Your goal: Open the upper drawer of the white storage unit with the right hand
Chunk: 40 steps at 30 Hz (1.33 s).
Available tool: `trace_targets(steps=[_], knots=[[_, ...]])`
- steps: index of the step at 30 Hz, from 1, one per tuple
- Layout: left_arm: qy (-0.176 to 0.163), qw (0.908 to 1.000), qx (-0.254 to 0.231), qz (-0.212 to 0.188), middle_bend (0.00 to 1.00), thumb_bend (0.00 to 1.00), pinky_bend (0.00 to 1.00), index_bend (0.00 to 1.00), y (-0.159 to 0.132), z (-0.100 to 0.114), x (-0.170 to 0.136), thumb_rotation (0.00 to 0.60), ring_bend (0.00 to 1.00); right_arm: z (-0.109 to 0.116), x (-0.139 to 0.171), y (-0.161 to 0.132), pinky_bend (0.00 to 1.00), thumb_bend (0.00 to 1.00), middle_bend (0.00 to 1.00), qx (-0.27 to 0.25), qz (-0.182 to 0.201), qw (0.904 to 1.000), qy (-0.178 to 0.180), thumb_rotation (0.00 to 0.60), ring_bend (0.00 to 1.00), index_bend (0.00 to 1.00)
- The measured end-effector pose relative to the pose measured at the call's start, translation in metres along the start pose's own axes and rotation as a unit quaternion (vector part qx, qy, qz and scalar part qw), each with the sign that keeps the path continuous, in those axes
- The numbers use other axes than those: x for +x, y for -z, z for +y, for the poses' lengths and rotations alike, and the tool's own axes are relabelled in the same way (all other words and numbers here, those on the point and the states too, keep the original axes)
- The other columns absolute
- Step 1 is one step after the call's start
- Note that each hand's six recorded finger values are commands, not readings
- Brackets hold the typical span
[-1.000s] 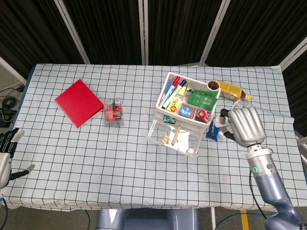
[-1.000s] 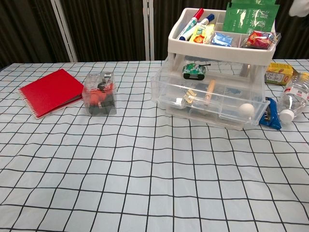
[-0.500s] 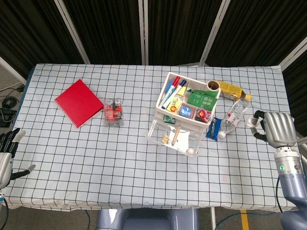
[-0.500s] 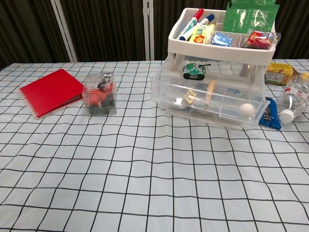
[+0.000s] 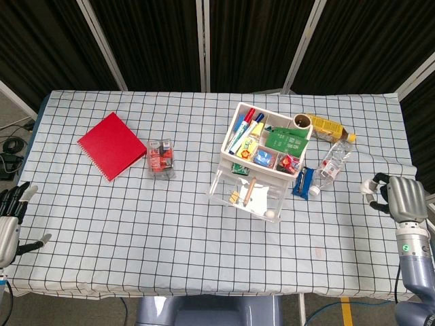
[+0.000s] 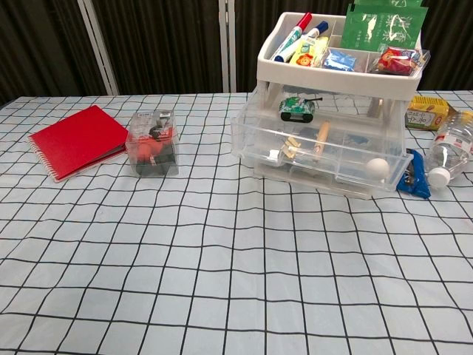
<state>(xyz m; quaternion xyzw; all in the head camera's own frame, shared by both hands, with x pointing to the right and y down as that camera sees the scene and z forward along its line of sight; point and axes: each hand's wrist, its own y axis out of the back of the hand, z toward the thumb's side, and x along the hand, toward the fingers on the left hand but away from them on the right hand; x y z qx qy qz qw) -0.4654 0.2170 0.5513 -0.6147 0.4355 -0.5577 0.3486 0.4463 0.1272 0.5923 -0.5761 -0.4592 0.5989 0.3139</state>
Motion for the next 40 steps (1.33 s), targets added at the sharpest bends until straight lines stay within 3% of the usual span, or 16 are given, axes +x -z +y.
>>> trace_targets(steps=[7,12,19,22,25,31,33,35,40], knots=[[0.003,1.0,0.003,0.001,0.0,0.07,0.0,0.0,0.0,-0.002,0.001,0.6,0.0,-0.03,0.01,0.021,0.72,0.19,1.0,-0.017,-0.014,0.9996,-0.019,0.6,1.0,0.57],[0.003,1.0,0.004,0.002,0.0,0.07,0.0,0.0,0.0,-0.002,0.001,0.6,0.0,-0.041,0.015,0.026,0.71,0.15,1.0,-0.018,-0.016,0.9993,-0.028,0.6,0.98,0.45],[0.003,1.0,0.004,0.002,0.0,0.07,0.0,0.0,0.0,-0.003,0.001,0.6,0.0,-0.046,0.019,0.029,0.63,0.14,0.95,-0.017,-0.014,0.9995,-0.023,0.6,0.9,0.37],[0.003,1.0,0.005,0.002,0.0,0.07,0.0,0.0,0.001,-0.003,0.001,0.6,0.0,-0.046,0.02,0.03,0.54,0.14,0.83,-0.015,-0.012,0.9996,-0.019,0.6,0.8,0.35],[0.005,1.0,0.007,0.003,0.0,0.07,0.0,0.0,0.002,-0.005,0.002,0.6,0.0,-0.043,0.023,0.027,0.47,0.13,0.64,-0.01,-0.003,0.9999,-0.005,0.6,0.65,0.33],[0.015,0.9998,0.013,0.006,0.0,0.07,0.0,0.0,0.003,-0.012,0.007,0.6,0.0,-0.028,0.035,0.015,0.23,0.13,0.26,0.0,0.043,0.9979,0.049,0.6,0.27,0.28],[0.019,0.9996,0.017,0.007,0.0,0.07,0.0,0.0,0.004,-0.016,0.009,0.6,0.0,-0.023,0.041,0.011,0.1,0.13,0.12,0.003,0.06,0.9961,0.064,0.6,0.11,0.2],[0.023,0.9995,0.023,0.007,0.0,0.07,0.0,0.0,0.004,-0.02,0.01,0.6,0.0,-0.021,0.048,0.008,0.02,0.12,0.02,0.006,0.079,0.994,0.075,0.6,0.02,0.12],[0.031,0.9987,0.039,0.008,0.0,0.06,0.0,0.0,0.004,-0.028,0.014,0.6,0.0,-0.028,0.061,0.014,0.0,0.06,0.0,0.023,0.097,0.9938,0.048,0.6,0.0,0.02]])
